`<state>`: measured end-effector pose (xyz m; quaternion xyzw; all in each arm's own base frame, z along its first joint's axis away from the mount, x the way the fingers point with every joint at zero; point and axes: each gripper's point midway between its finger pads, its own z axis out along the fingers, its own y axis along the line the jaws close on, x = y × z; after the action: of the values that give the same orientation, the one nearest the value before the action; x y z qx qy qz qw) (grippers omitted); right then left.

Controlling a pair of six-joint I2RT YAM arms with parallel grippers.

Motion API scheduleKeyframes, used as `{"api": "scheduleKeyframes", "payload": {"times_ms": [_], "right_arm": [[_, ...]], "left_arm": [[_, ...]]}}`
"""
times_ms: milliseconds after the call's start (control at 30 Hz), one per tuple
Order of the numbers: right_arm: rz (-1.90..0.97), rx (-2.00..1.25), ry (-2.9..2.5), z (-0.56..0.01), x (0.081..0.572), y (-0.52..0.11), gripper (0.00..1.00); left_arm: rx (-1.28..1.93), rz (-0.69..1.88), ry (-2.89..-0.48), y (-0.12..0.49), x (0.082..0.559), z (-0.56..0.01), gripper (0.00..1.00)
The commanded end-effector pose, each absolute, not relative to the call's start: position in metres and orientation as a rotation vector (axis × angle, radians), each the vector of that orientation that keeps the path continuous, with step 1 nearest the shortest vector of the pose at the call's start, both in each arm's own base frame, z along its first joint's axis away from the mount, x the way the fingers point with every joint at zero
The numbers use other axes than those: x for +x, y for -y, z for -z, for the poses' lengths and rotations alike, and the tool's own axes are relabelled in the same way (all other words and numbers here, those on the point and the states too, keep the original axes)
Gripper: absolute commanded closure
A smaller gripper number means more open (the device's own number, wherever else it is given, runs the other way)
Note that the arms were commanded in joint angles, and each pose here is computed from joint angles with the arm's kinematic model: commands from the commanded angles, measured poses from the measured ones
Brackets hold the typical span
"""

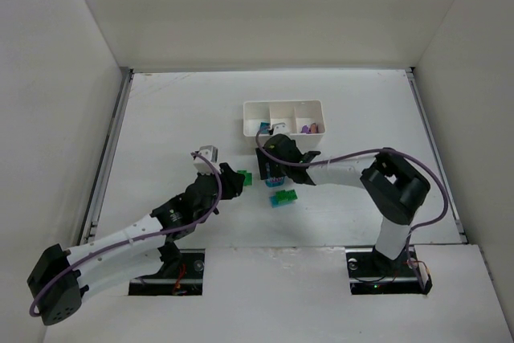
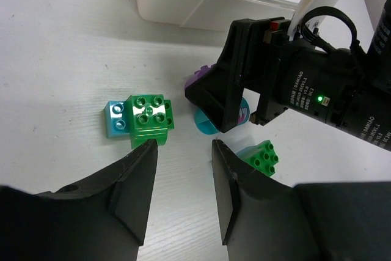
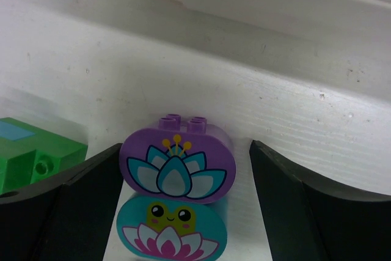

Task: Sort the legos into containers by color

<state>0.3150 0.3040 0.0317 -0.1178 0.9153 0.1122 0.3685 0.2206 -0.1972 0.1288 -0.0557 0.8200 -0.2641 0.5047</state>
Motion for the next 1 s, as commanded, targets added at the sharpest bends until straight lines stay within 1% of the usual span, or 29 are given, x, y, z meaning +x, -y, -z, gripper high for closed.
{"api": "scheduleKeyframes", "payload": {"times_ms": [0, 100, 167, 233, 333, 433, 467, 533, 667, 833, 967], "right_arm": [[-0.309, -0.267, -2.301, -0.046, 0.328, -0.319, 0.16], [-0.319, -0.259, -2.293, -0.046, 0.329, -0.321, 0.17], [-0.324, -0.254, -2.290, -0.047, 0.330, -0.322, 0.16], [-0.335, -0.254, -2.287, -0.048, 0.331, -0.325, 0.17], [-0.332, -0.244, -2.279, -0.051, 0.333, -0.325, 0.26], [-0.349, -0.226, -2.263, -0.056, 0.335, -0.327, 0.41], [-0.350, -0.222, -2.259, -0.058, 0.337, -0.327, 0.44], [-0.360, -0.216, -2.252, -0.063, 0.336, -0.327, 0.45], [-0.389, -0.194, -2.224, -0.078, 0.336, -0.327, 0.45], [-0.417, -0.168, -2.166, -0.109, 0.335, -0.323, 0.45], [-0.473, -0.151, -2.131, -0.132, 0.332, -0.324, 0.45]], "left_arm": [[-0.169, 0.678, -1.958, 0.201, 0.221, -0.131, 0.62], [-0.142, 0.691, -1.976, 0.207, 0.216, -0.127, 0.63], [-0.129, 0.685, -1.987, 0.210, 0.215, -0.124, 0.62], [-0.116, 0.679, -2.002, 0.213, 0.215, -0.121, 0.60], [-0.102, 0.682, -2.012, 0.219, 0.214, -0.118, 0.58], [-0.084, 0.687, -2.024, 0.225, 0.214, -0.117, 0.57], [-0.081, 0.689, -2.024, 0.227, 0.214, -0.116, 0.56], [-0.079, 0.695, -2.026, 0.230, 0.214, -0.114, 0.54], [-0.054, 0.711, -2.026, 0.240, 0.212, -0.115, 0.47], [-0.017, 0.750, -2.009, 0.259, 0.212, -0.122, 0.40], [0.026, 0.764, -1.984, 0.276, 0.214, -0.127, 0.37]]}}
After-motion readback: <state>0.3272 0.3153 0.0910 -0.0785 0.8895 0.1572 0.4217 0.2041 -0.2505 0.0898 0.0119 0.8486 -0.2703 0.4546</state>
